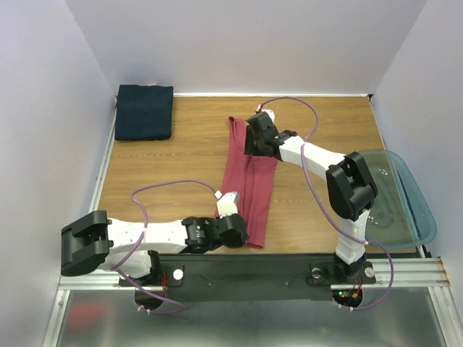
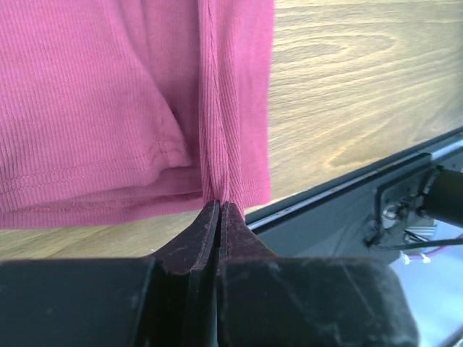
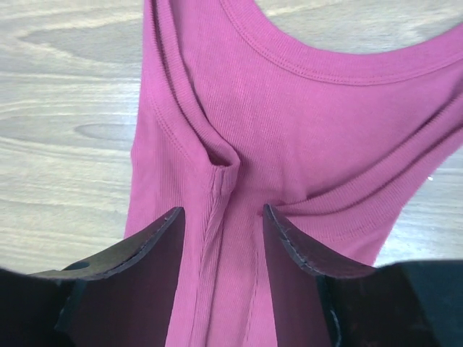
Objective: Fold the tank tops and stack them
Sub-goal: Fold the tank top
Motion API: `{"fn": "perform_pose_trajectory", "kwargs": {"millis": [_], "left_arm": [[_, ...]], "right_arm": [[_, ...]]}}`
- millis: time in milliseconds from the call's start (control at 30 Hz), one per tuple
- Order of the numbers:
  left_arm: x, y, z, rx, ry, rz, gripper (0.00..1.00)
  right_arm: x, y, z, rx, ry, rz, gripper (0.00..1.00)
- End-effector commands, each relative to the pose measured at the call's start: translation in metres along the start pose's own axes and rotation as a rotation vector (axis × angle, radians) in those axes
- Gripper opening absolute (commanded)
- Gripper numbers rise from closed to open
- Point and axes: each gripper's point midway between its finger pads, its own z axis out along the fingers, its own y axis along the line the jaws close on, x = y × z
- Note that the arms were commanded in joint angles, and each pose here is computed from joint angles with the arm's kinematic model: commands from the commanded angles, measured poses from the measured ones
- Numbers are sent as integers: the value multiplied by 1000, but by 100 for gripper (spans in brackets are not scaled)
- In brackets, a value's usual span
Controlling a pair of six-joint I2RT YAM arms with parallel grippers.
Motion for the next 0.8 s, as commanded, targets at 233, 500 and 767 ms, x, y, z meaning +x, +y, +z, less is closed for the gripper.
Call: {"fn": "perform_pose_trajectory", "kwargs": {"millis": [233,500,767], "left_arm": [[10,14,18,-43,4,5,0],[11,18,18,-50,6,-1,0],[13,19,19,-54,13,4,0]], "right_arm": [[17,-4,-2,23,9,-11,54],[30,-13,9,86,14,-36,39],[36,-23,13,152,1,-61,40]]}}
